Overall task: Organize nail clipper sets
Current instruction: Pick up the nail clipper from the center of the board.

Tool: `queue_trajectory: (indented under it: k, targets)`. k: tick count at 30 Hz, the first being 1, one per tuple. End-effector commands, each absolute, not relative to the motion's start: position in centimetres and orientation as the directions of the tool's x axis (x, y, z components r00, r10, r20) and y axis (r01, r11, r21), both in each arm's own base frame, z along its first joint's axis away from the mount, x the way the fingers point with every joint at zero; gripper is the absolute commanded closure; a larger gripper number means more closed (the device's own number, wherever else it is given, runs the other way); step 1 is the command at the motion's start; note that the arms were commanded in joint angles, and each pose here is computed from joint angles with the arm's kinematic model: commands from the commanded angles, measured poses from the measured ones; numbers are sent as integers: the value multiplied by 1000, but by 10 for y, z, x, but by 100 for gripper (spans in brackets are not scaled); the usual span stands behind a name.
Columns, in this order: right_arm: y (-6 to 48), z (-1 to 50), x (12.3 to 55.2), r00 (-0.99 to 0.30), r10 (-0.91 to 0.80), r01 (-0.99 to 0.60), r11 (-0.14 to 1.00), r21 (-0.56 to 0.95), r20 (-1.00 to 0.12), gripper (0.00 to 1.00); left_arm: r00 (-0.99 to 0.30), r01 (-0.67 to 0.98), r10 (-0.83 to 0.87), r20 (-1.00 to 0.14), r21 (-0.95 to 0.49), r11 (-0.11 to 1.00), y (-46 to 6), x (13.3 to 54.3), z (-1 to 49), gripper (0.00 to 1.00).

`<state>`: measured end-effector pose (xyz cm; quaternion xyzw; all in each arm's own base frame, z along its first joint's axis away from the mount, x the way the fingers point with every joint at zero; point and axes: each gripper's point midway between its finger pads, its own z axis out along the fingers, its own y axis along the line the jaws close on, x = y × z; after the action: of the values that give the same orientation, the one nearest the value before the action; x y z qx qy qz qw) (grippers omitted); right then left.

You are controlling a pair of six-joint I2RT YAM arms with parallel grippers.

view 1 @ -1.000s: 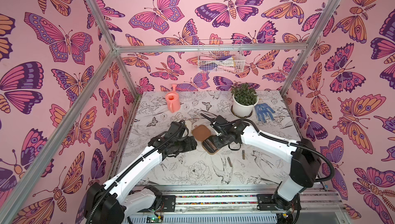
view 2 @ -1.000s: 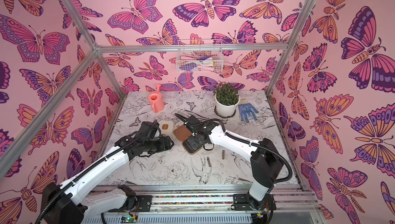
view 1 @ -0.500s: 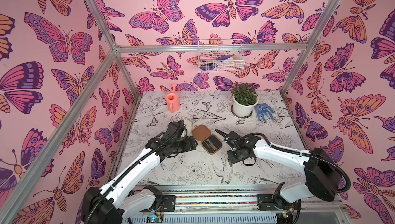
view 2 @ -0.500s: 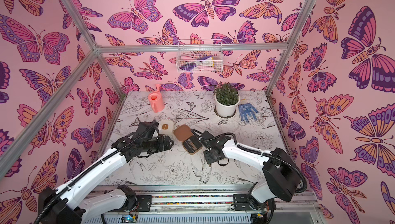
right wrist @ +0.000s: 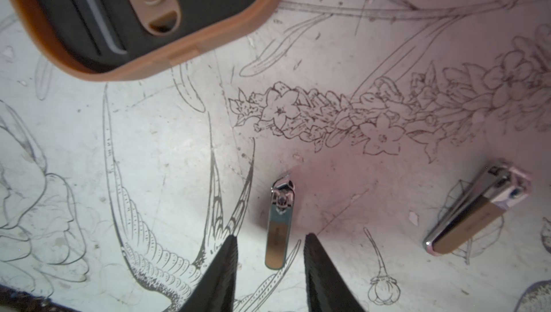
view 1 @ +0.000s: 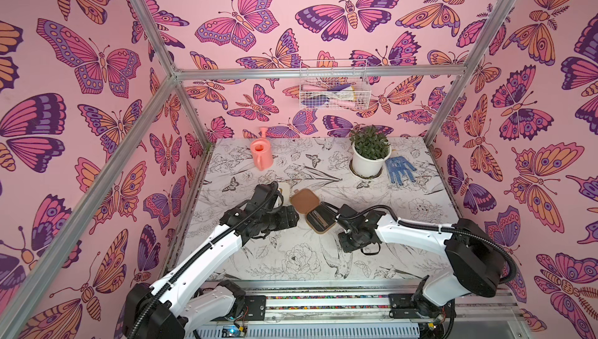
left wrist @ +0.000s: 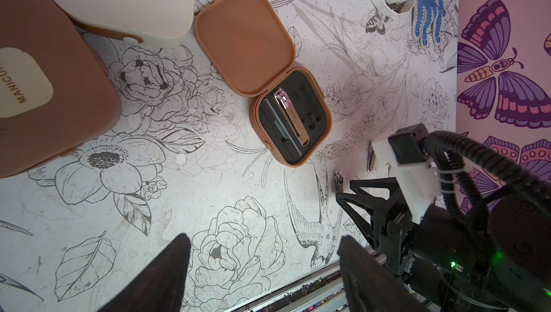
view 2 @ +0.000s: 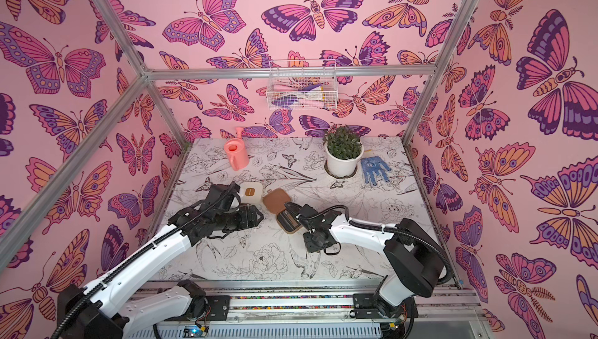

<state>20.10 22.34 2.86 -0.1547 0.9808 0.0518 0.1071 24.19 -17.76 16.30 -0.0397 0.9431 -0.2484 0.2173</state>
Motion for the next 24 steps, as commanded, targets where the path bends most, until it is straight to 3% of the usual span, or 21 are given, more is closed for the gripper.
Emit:
queue_trajectory:
  k: [1,17,24]
  targets:
    - [219,18,199,-937,-282,-295,955,37,-207,64,-902,41,-178,-394,-489,871,-178,241,166,20]
    - [219,6,193,-942,-287,-295,955,20,-173,80,-903,38,-179,-390,-487,872,-178,241,164,20]
    - [217,15,193,-934,-310,-316,949,5,-180,98,-903,37,-179,-391,-486,873,-178,241,164,21]
